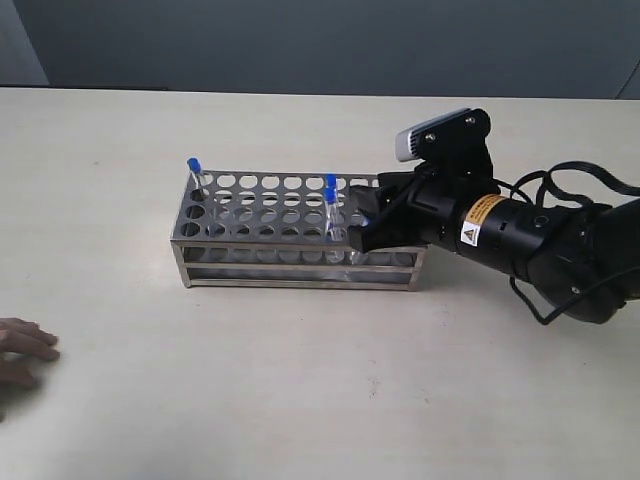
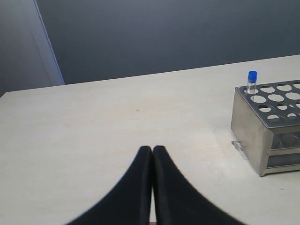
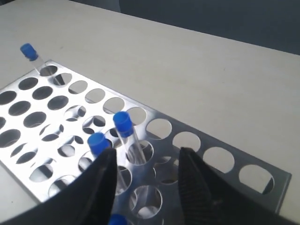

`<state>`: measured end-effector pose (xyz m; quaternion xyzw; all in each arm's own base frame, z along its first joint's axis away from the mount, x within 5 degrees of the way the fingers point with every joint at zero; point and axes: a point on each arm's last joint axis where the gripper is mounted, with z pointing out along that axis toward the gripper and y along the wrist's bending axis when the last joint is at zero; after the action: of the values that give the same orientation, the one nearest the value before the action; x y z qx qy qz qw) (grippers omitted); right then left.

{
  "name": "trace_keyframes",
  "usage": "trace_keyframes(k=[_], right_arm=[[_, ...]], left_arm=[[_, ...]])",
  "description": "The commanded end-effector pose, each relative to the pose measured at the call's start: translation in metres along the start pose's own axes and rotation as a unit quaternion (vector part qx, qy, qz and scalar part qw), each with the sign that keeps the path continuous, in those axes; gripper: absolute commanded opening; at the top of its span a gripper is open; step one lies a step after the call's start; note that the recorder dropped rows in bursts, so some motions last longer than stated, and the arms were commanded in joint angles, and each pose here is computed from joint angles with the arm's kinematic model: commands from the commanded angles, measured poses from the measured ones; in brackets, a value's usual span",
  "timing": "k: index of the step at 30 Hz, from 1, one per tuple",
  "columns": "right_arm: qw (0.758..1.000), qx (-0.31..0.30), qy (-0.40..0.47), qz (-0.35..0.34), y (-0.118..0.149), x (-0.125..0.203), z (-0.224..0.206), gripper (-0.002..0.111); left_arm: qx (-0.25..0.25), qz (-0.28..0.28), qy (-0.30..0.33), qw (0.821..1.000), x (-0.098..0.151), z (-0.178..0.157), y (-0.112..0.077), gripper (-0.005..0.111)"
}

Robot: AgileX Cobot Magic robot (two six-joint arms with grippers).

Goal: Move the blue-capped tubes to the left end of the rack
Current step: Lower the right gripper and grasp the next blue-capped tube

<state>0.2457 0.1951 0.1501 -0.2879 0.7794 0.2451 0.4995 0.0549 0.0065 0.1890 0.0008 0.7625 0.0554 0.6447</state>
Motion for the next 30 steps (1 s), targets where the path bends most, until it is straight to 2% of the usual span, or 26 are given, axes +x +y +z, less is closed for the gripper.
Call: trace_keyframes(k=[1,9,15,19,24,27,30], right_arm=[[0.999,-0.008,0.029,0.009,0.000,0.016,0.007,0.041],[0.999,-0.030,0.026,0.019,0.003,0.022,0.011,0.041],[0.999,-0.049,-0.009,-0.009,0.008,0.001,0.001,0.041],[0.998,-0.056,0.003,-0.023,0.010,0.002,0.000,0.052],[0.998,-0.041,0.045,-0.026,0.007,0.011,0.000,0.052],[0.998,-0.049,0.035,-0.025,0.007,0.014,0.004,0.049],[0.998,-0.048,0.047,-0.018,0.006,0.022,0.009,0.035]], left_arm=[[0.003,-0.003,-0.005,1.000,-0.002,0.000,0.000,0.001],[0.003,-0.003,-0.005,1.000,-0.002,0.000,0.000,0.001],[0.003,-0.003,-0.005,1.000,-0.002,0.000,0.000,0.001],[0.003,-0.003,-0.005,1.000,-0.002,0.000,0.000,0.001],[0.003,-0.003,-0.005,1.000,-0.002,0.000,0.000,0.001],[0.003,-0.003,-0.005,1.000,-0.002,0.000,0.000,0.001],[0.003,-0.003,-0.005,1.000,-0.002,0.000,0.000,0.001]])
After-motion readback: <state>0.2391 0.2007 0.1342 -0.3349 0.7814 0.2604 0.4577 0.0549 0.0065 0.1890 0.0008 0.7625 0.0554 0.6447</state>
